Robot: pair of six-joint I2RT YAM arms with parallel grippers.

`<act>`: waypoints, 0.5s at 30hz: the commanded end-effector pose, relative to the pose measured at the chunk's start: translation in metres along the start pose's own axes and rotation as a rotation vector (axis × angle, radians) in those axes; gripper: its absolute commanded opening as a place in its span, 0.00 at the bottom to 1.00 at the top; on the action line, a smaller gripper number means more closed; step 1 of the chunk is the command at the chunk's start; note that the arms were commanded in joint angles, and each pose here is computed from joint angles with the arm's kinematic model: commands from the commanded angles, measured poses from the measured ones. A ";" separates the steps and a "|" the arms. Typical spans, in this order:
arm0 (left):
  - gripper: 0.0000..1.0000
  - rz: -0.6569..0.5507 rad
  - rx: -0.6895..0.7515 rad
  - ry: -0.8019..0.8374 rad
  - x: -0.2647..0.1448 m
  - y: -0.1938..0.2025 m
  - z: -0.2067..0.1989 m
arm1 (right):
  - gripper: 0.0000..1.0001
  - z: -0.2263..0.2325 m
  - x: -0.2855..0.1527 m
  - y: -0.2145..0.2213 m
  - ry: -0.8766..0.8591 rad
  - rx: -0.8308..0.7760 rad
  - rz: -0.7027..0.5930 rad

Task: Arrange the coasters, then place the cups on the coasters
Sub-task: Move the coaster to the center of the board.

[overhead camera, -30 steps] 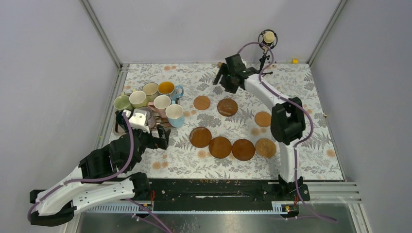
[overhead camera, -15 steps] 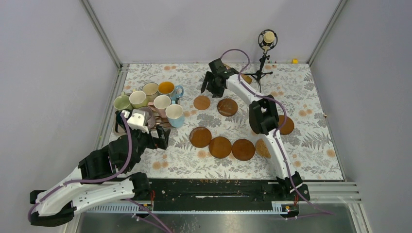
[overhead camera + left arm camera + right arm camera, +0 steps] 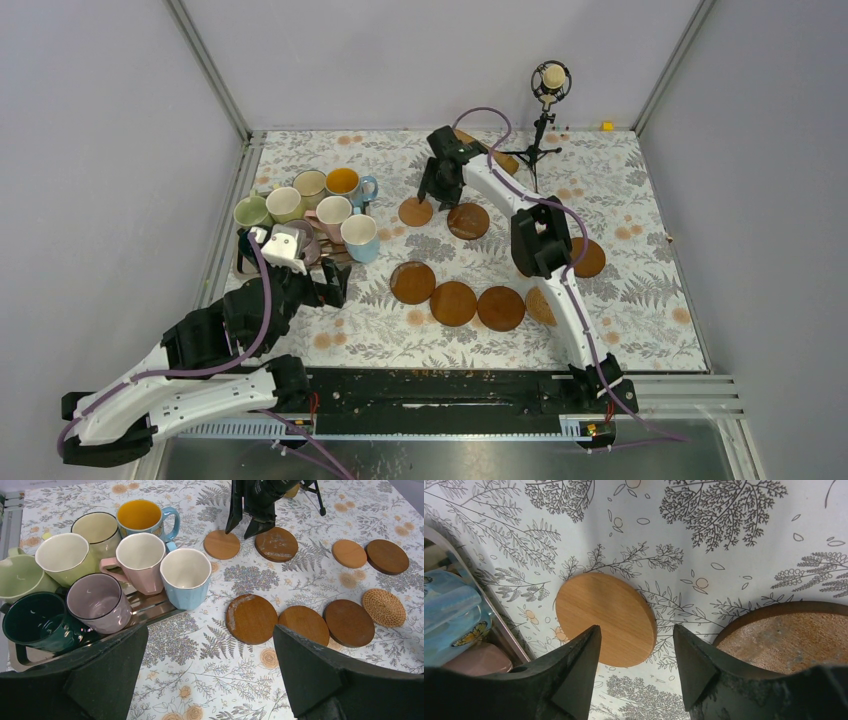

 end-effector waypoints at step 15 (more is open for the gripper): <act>0.98 -0.025 -0.011 0.007 0.003 -0.006 -0.004 | 0.34 -0.013 -0.011 0.037 0.190 -0.068 0.086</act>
Point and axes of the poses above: each gripper's point midway between its finger pads, its own x axis out along the fingers, its own z axis along the line the jaws close on, y = z × x, the point moved 7 cm from there along -x, back along the fingers, and after that the axes turned 4 degrees about -x, right-handed, at the moved point
